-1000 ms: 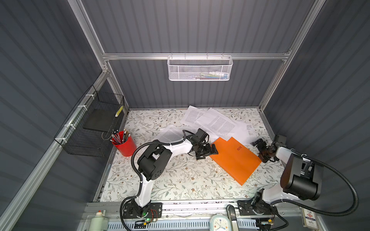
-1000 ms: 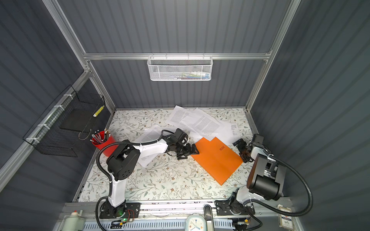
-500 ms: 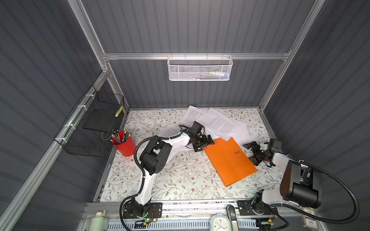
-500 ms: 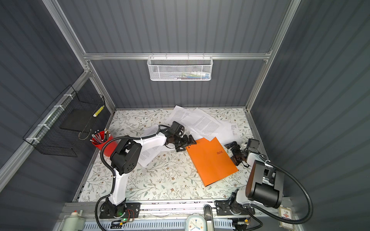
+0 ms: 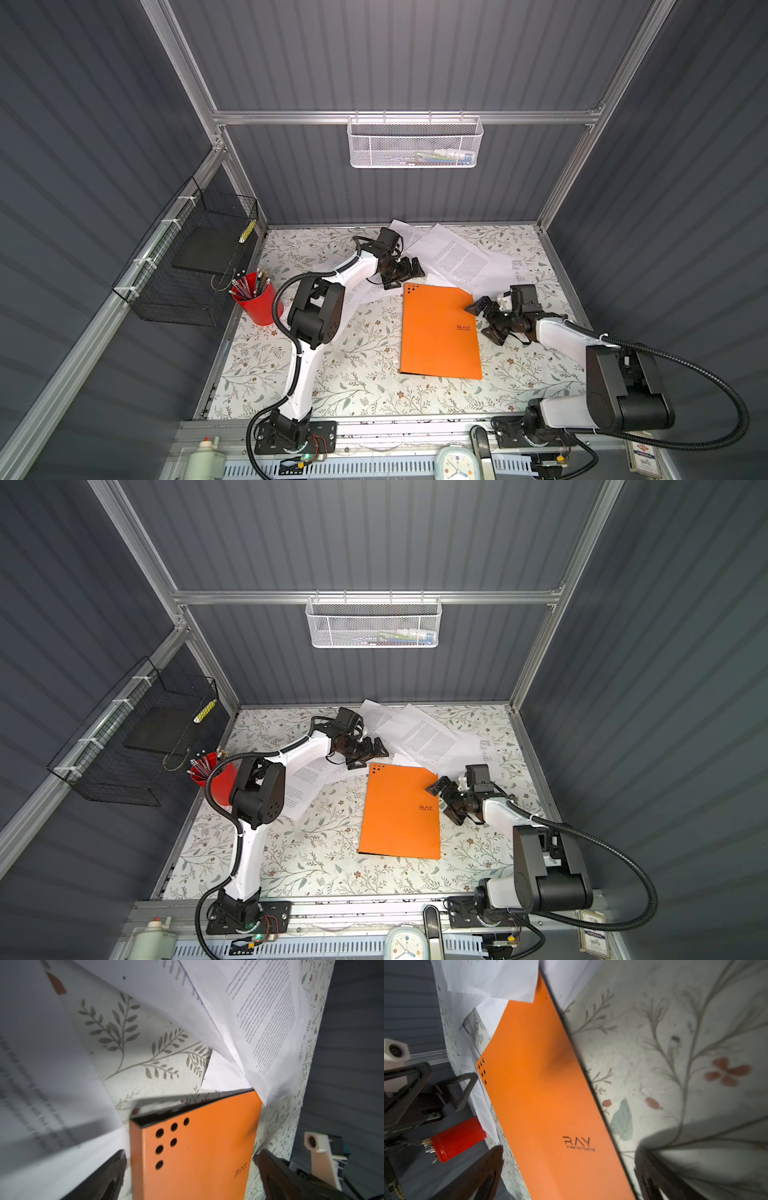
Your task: Put the files into the folder
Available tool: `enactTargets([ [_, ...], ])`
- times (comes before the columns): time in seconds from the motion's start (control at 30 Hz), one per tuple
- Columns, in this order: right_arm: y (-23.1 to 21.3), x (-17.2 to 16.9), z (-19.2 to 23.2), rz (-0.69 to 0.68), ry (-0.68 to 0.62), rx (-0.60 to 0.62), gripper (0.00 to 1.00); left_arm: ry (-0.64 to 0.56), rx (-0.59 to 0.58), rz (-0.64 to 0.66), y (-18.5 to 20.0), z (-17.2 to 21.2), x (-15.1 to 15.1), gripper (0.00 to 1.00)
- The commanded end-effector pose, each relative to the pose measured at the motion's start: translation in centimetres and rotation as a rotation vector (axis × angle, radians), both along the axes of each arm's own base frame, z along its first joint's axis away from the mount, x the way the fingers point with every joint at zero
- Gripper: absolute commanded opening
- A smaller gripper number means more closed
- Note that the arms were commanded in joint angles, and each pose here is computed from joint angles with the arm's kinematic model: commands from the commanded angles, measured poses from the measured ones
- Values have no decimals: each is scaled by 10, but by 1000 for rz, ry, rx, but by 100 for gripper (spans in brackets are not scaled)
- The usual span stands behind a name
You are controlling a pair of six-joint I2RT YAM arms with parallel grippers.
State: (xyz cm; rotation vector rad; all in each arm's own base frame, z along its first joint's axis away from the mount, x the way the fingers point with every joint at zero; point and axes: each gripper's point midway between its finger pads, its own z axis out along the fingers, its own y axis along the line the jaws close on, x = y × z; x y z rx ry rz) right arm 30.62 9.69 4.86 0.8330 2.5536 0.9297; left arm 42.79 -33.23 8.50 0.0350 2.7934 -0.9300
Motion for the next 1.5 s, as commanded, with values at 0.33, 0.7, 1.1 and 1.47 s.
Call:
enactTargets([
  [0.33, 23, -10, -22, 146, 36, -23, 99, 31, 177, -146, 35, 0, -119, 100],
  [0.7, 29, -13, -22, 150, 24, 12, 99, 86, 232, -205, 9, -40, -145, 100],
  [1.1, 45, -15, -9, 173, -11, 122, 98, 123, 217, -226, -3, -59, -158, 100],
  [1.47, 38, -28, 24, 190, -58, 30, 99, 120, 252, -236, 5, -64, -160, 100],
])
